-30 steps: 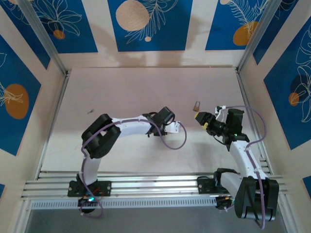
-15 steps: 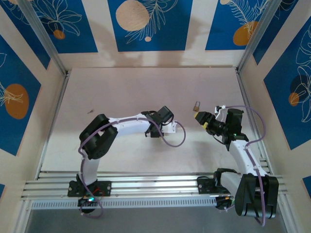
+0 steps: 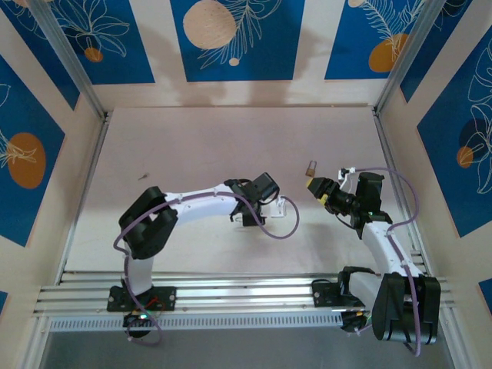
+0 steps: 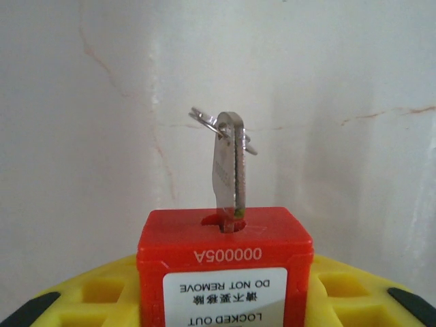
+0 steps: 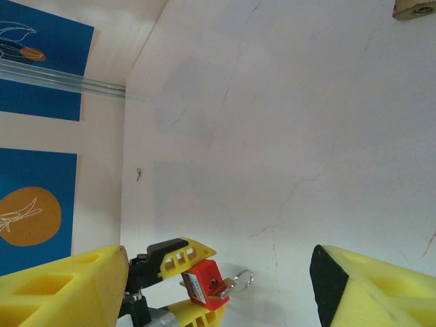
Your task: Unlock with the key
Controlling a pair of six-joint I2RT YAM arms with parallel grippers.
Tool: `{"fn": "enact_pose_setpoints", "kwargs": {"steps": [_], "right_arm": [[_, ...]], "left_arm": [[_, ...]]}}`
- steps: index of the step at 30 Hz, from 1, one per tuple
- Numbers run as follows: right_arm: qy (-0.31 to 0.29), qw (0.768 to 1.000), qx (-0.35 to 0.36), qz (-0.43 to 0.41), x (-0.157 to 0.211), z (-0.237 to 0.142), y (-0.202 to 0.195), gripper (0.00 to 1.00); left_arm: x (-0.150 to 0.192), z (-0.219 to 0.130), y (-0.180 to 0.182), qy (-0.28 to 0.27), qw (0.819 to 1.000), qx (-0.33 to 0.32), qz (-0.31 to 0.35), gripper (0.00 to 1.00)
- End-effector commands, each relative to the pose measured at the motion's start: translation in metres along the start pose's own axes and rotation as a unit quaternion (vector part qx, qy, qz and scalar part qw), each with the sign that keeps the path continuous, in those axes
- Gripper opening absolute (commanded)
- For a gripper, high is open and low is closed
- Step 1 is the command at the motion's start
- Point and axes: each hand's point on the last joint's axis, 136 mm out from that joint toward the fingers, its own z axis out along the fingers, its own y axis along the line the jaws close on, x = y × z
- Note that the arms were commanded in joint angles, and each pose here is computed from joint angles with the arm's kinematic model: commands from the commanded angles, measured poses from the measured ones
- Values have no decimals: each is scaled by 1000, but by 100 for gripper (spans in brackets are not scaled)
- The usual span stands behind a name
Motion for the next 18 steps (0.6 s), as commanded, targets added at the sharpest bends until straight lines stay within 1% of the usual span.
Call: {"fn": "enact_pose_setpoints", "kwargs": {"steps": [1, 10, 18], "right_arm": [[12, 1000, -9, -2, 7, 1, 1, 72], [15, 1000, -10, -1, 7, 2, 1, 72], [14, 1000, -7, -1, 8, 1, 1, 72]], "left_arm": [[-8, 2, -11, -13, 999, 36, -17, 37], [-4, 11, -20, -2, 998, 67, -18, 37], [-5, 21, -15, 3, 997, 72, -14, 37]]}}
